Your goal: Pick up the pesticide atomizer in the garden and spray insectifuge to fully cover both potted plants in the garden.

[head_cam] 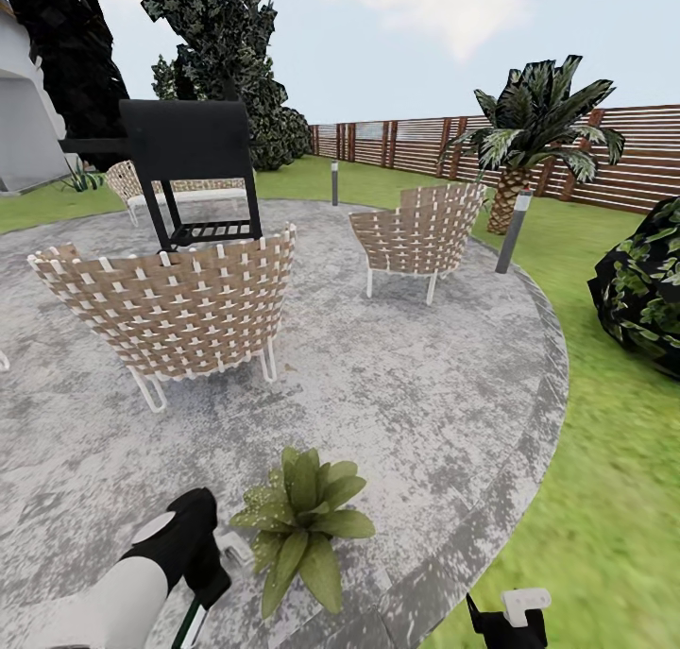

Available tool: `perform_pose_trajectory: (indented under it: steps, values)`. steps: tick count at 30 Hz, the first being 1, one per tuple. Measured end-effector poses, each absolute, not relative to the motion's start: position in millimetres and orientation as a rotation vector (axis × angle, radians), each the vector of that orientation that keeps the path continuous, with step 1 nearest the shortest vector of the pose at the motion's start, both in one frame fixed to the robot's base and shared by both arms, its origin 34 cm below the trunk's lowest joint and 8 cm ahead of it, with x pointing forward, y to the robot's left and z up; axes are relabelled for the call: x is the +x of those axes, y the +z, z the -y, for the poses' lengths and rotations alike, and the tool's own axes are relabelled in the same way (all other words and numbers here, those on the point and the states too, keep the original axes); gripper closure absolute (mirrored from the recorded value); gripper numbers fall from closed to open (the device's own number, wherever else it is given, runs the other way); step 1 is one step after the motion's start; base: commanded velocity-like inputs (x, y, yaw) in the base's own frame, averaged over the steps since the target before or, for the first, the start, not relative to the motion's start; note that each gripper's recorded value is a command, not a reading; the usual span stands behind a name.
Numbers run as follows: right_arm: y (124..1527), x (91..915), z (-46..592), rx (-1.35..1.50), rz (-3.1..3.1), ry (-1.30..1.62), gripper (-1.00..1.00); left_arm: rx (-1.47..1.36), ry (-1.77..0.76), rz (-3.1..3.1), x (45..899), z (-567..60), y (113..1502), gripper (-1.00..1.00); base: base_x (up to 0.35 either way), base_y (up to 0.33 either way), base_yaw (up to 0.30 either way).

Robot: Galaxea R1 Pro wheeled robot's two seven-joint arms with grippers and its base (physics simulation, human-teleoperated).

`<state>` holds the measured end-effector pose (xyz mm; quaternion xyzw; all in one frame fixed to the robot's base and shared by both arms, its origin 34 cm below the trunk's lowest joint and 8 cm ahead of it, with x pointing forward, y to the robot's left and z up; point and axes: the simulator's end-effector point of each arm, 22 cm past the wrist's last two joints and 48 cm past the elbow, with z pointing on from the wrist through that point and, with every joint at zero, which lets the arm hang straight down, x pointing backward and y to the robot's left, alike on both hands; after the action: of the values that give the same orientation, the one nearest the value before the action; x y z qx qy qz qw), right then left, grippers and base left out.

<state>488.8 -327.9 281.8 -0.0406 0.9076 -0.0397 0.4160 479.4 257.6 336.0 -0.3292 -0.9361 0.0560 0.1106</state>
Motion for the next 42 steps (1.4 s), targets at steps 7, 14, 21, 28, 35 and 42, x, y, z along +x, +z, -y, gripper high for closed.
perform_pose_trajectory:
  steps: [7, 14, 21, 28, 35, 42]
  values:
    - [282, 488, 328, -0.103, -2.280, -0.100, -1.00, -0.964, 0.163, 2.735, 471, -263, 332, 1.00, 0.000, 0.000, 0.000]
    - [282, 488, 329, -0.105, -2.280, -0.100, -1.00, -0.975, 0.165, 2.751, 481, -255, 337, 1.00, 0.000, 0.000, 0.000]
    - [282, 488, 329, -0.102, -2.280, -0.102, -1.00, -0.980, 0.161, 2.765, 493, -257, 345, 1.00, 0.000, 0.000, 0.000]
    - [282, 489, 329, -0.099, -2.278, -0.102, -1.00, -0.991, 0.139, 2.792, 511, -258, 354, 1.00, 0.000, 0.000, 0.000]
    - [282, 489, 329, -0.099, -2.278, -0.103, -1.00, -0.992, 0.135, 2.793, 512, -258, 354, 1.00, 0.000, -0.087, 0.007]
    - [282, 489, 329, -0.099, -2.278, -0.103, -1.00, -0.996, 0.138, 2.793, 512, -256, 354, 1.00, -0.047, -0.265, 0.159]
